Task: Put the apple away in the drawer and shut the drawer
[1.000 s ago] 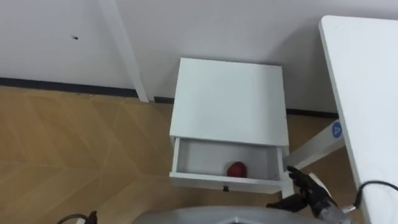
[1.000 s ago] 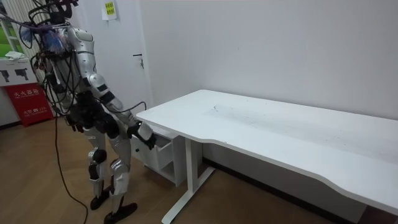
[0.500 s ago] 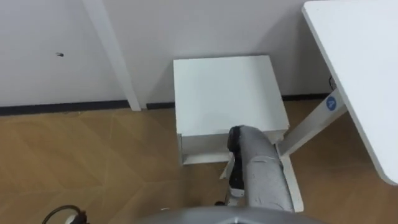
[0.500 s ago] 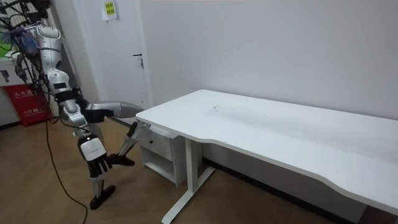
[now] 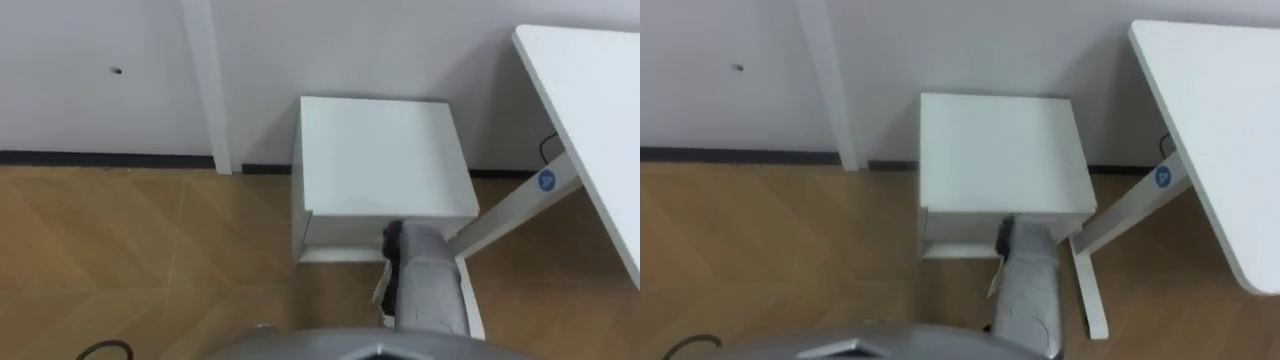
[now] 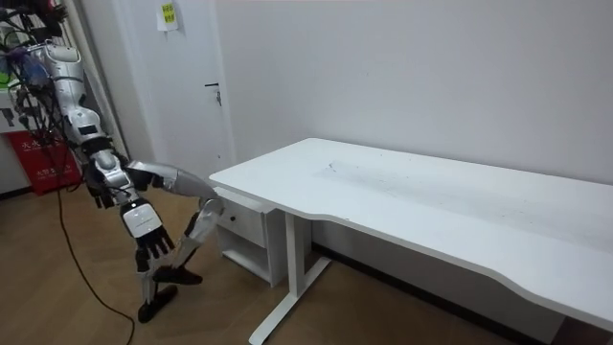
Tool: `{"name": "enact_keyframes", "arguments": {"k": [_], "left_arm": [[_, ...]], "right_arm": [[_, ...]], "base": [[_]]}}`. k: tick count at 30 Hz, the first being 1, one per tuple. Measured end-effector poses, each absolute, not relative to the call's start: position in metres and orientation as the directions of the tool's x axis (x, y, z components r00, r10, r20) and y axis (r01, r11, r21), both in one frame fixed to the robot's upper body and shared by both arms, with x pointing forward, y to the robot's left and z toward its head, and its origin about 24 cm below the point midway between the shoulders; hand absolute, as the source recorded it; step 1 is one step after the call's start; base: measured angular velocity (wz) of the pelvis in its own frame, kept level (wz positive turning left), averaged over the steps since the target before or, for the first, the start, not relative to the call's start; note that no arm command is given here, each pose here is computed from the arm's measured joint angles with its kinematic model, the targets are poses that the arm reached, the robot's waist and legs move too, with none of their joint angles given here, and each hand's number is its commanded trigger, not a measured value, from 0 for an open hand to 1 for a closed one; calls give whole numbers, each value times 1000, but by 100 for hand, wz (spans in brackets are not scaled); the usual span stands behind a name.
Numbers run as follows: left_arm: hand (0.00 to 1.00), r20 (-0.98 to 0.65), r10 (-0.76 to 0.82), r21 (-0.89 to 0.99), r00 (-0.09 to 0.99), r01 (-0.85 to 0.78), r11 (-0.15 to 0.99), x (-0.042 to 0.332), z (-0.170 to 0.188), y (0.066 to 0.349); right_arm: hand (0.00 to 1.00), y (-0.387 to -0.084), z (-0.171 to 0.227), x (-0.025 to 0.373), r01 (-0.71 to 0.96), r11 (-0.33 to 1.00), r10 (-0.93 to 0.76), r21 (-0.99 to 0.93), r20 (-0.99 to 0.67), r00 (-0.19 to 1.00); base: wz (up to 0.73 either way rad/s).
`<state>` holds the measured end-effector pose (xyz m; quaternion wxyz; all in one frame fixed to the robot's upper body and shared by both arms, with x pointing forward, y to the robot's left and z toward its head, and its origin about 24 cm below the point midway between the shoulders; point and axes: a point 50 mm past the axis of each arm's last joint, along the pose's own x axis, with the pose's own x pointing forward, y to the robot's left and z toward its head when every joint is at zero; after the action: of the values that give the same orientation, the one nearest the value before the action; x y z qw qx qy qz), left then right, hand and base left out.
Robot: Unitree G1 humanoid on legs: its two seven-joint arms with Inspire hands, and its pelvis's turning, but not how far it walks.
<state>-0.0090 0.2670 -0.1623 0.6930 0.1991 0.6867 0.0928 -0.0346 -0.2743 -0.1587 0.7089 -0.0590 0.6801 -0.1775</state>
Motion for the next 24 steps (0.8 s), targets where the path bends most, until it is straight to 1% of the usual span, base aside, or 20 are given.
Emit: {"name": "enact_keyframes", "arguments": {"k": [1, 3, 4, 8, 11, 16, 18, 21, 24], "left_arm": [[0, -912, 410, 410, 32, 141, 901, -13, -161, 269], [0, -894, 439, 447, 85, 121, 886, 1, -157, 281], [0, -887, 455, 461, 73, 110, 881, -6, -155, 286], [0, -887, 448, 459, 109, 109, 882, 0, -157, 280], [0, -876, 467, 479, 119, 100, 872, 1, -157, 279], [0, -860, 489, 501, 148, 63, 863, 9, -155, 283], [0, -858, 484, 500, 173, 59, 864, 11, -154, 282], [0, -856, 483, 499, 182, 55, 865, 12, -154, 282], [0, -857, 485, 498, 173, 37, 867, 9, -154, 282]], "right_arm": [[0, -271, -160, -33, 172, 934, -319, -313, -948, 10], [0, -270, -160, -38, 160, 936, -316, -314, -949, -11], [0, -268, -160, -42, 156, 938, -308, -309, -951, -36], [0, -272, -158, -46, 167, 934, -314, -316, -949, -41], [0, -276, -158, -35, 149, 934, -328, -325, -945, -7], [0, -279, -159, 6, 127, 932, -354, -340, -928, 113], [0, -281, -157, 13, 135, 930, -360, -342, -921, 146], [0, -281, -157, 18, 154, 929, -362, -338, -915, 177], [0, -278, -158, 14, 165, 930, -355, -329, -920, 165]], "base": [[-20], [-4], [8], [17], [-9], [-12], [0], [0], [0]]}}
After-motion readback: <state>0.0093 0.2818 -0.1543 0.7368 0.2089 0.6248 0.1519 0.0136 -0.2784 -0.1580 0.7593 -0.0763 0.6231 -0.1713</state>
